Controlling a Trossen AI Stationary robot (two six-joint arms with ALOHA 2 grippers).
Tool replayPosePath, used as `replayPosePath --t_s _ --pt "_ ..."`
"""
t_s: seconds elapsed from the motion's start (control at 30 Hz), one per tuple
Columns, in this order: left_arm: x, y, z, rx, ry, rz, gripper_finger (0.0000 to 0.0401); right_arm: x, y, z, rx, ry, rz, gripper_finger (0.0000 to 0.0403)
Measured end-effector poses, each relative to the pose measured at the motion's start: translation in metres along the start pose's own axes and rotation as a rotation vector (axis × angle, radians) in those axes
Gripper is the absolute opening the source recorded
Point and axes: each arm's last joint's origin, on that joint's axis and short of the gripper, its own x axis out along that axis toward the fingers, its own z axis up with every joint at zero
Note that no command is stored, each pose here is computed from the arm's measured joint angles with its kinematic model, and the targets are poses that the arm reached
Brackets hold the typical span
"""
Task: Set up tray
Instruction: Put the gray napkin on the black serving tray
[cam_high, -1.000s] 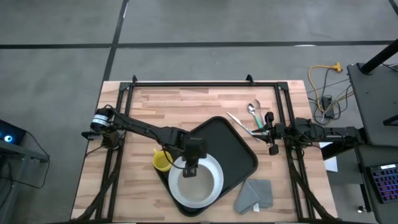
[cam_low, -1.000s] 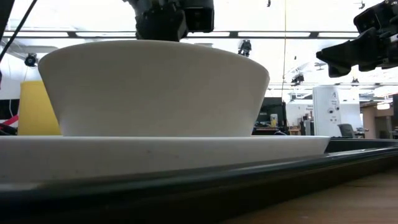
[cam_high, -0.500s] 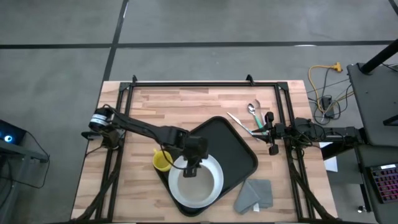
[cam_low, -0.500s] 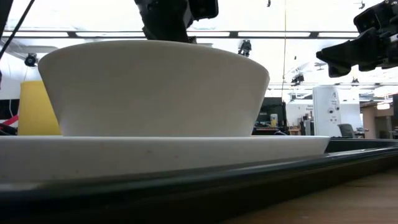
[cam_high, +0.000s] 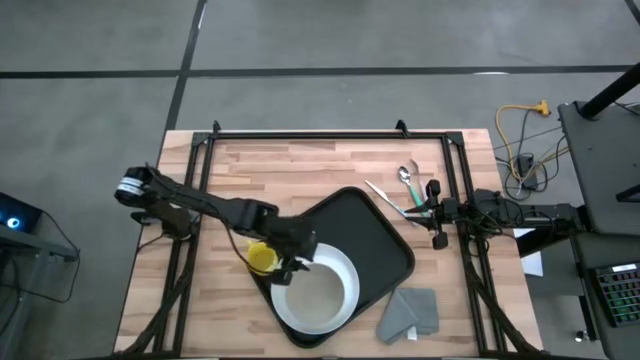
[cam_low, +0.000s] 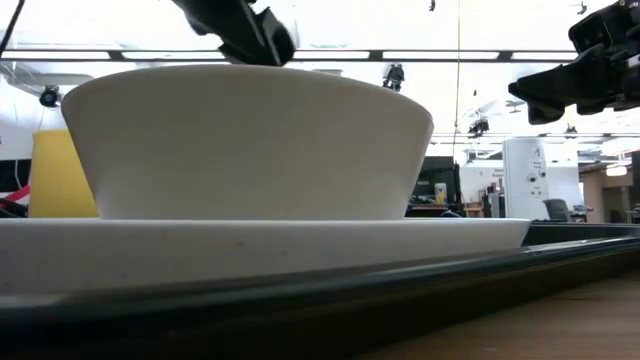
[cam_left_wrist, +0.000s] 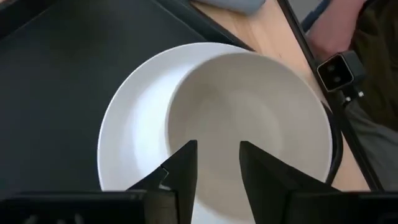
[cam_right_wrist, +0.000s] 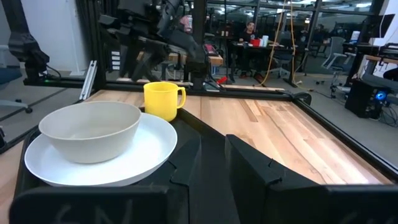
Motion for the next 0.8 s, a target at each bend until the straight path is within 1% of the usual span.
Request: replayPosePath --t_s 0.07,0.13,0.23,0.43,0.5,0.67,0.8 --pt "-0.005 -0.001 -0.01 0.007 -0.035 0.0 0.0104 0.0 0.0 0.0 0.0 0.0 0.0 0.0068" --pt "-0.009 -0.001 -0.021 0.022 -0.105 0.0 0.0104 0.0 0.0 0.0 0.0 0.0 0.0 0.0068" --pt "-0.019 -0.003 -0.042 0.05 -0.185 0.0 0.0104 0.0 0.0 0.0 0.0 0.0 0.0 0.0068" --pt "-0.048 -0.007 -0.099 0.054 -0.21 0.0 0.0104 0.0 0.0 0.0 0.0 0.0 0.0 0.0068" --pt "-0.055 -0.008 -0.116 0.065 -0.277 0.0 0.0104 0.0 0.0 0.0 0.0 0.0 0.001 0.0068" --pt "-0.065 -0.009 -0.149 0.112 -0.531 -0.003 0.0104 0.0 0.0 0.0 0.0 0.0 0.0 0.0068" --pt "-0.073 -0.01 -0.167 0.137 -0.69 0.006 0.0104 0.0 0.0 0.0 0.0 0.0 0.0 0.0068"
